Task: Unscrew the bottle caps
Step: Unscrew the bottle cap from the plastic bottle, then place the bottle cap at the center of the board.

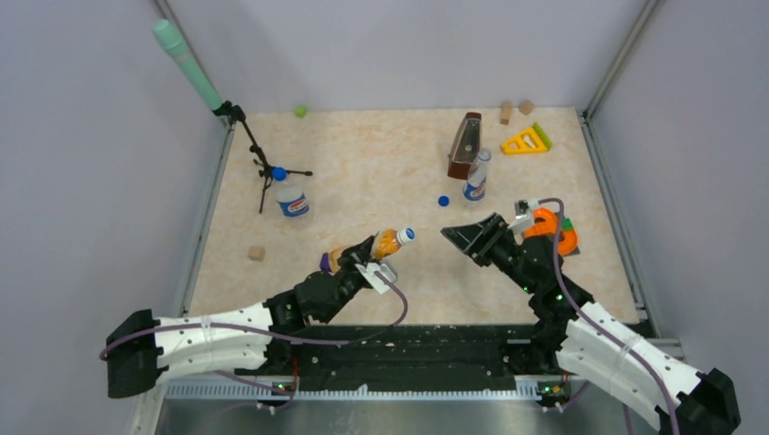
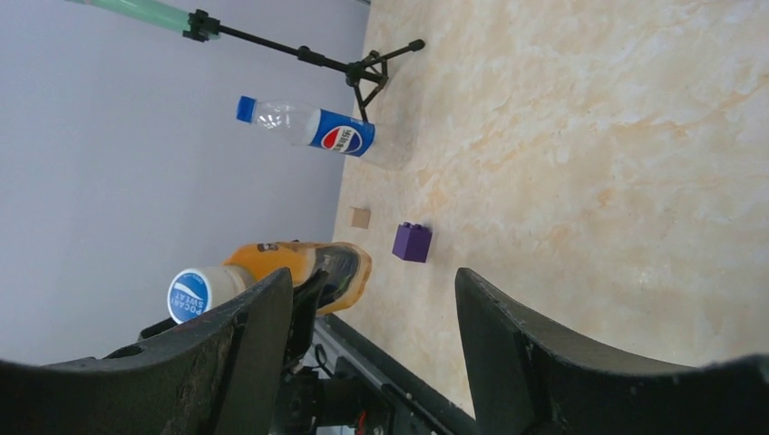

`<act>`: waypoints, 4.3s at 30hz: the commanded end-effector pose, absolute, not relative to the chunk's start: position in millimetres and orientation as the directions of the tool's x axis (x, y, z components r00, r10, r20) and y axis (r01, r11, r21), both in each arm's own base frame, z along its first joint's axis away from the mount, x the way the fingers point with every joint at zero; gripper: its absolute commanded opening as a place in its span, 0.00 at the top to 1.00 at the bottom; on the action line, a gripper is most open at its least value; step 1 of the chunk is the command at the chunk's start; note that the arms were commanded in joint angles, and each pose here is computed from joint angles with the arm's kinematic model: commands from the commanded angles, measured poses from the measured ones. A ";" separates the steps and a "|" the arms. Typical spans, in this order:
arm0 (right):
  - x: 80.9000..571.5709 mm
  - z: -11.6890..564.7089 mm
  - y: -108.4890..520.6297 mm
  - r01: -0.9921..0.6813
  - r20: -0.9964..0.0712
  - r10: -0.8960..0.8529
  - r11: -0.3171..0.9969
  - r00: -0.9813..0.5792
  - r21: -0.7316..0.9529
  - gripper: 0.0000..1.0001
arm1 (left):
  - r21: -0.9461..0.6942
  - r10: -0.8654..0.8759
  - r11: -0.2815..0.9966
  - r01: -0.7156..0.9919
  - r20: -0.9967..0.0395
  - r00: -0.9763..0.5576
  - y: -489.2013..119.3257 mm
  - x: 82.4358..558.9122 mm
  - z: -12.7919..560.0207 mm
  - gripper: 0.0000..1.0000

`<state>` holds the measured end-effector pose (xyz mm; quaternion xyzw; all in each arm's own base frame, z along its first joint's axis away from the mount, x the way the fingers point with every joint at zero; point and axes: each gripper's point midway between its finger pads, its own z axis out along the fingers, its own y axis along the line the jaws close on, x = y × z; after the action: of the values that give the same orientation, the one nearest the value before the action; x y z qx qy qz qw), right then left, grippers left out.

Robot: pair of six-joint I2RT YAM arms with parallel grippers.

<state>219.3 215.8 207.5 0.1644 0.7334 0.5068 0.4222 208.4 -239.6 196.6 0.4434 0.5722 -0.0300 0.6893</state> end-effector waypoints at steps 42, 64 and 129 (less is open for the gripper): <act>208.7 242.3 314.8 -0.380 -0.496 0.364 0.346 -0.789 0.858 0.59 | 0.738 0.626 0.586 0.335 -0.674 0.392 -231.6 223.7 190.6 1.00; 208.3 236.9 306.1 -0.518 -0.652 0.283 0.425 -0.703 0.743 0.95 | 0.708 0.604 0.554 0.438 -0.704 0.375 -245.4 218.2 181.1 1.00; 380.6 89.2 289.2 -0.184 -0.734 -0.095 0.982 -0.672 0.041 0.92 | 0.027 -0.069 0.757 0.653 -0.990 0.121 -184.9 205.6 247.2 1.00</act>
<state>362.7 284.9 79.0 -0.0676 0.9186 0.0871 0.3795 202.9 -191.5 240.5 0.2588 0.6112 -0.2591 0.7016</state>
